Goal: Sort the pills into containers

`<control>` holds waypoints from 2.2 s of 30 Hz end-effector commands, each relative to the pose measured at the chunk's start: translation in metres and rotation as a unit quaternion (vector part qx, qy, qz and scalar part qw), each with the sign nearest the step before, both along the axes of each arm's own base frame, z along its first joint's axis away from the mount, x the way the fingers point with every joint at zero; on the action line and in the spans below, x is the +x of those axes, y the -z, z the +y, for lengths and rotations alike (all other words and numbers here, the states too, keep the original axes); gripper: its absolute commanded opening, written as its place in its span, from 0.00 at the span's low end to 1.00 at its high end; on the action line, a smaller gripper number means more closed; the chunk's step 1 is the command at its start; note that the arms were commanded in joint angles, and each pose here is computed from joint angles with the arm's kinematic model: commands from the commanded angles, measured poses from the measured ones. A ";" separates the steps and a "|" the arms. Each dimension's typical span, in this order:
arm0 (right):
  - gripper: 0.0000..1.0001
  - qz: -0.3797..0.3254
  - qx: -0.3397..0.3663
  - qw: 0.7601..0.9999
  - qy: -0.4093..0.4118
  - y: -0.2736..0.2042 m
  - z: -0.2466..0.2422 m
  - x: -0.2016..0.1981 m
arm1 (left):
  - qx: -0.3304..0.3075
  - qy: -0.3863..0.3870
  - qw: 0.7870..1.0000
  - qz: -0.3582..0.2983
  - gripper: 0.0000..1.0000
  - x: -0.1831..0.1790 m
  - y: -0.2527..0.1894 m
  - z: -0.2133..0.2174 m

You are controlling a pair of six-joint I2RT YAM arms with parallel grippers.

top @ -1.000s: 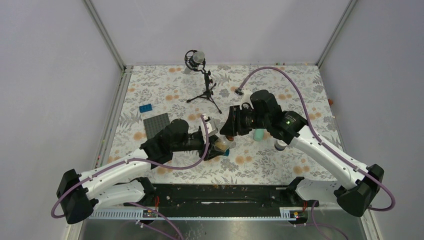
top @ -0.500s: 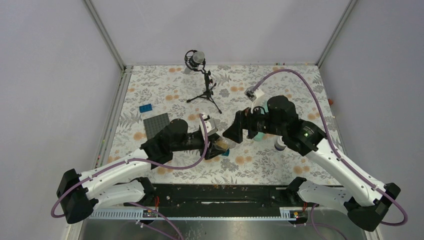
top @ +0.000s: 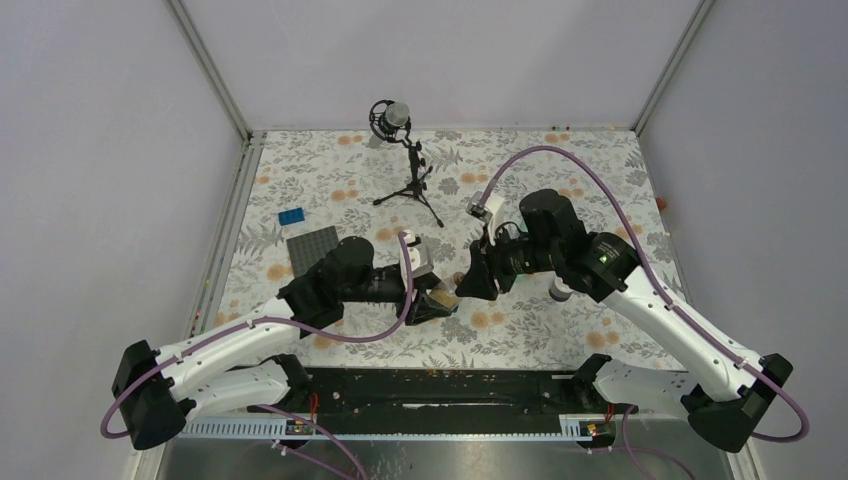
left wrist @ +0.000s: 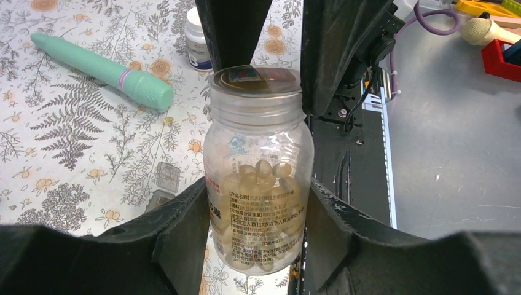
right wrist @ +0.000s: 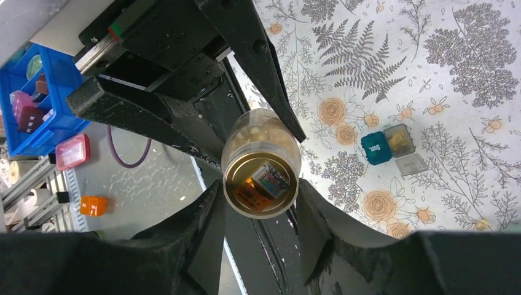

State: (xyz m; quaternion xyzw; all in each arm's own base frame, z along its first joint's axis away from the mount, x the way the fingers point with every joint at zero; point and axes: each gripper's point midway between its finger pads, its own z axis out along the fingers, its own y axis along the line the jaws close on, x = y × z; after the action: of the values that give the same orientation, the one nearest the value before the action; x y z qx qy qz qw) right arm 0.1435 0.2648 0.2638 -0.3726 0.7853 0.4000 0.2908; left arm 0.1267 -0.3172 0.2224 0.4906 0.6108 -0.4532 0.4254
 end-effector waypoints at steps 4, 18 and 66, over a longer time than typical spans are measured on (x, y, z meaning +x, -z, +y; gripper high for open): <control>0.04 0.026 0.035 0.996 0.081 -0.014 0.020 0.033 | -0.043 0.028 0.998 -0.046 0.00 -0.004 -0.039 -0.007; 0.04 0.039 0.046 0.902 0.429 -0.016 -0.016 0.096 | -0.024 -0.084 0.995 -0.049 0.00 0.034 -0.026 -0.003; 0.00 0.024 -0.013 0.993 0.113 -0.017 0.027 0.031 | -0.013 0.053 0.998 -0.027 0.00 -0.008 -0.031 -0.012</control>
State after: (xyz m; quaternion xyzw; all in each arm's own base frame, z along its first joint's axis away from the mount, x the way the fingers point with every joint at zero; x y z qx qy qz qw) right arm 0.1265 0.2675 0.2562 -0.4038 0.8036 0.3603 0.2477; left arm 0.1089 -0.3153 0.2163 0.5304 0.6054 -0.4690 0.3635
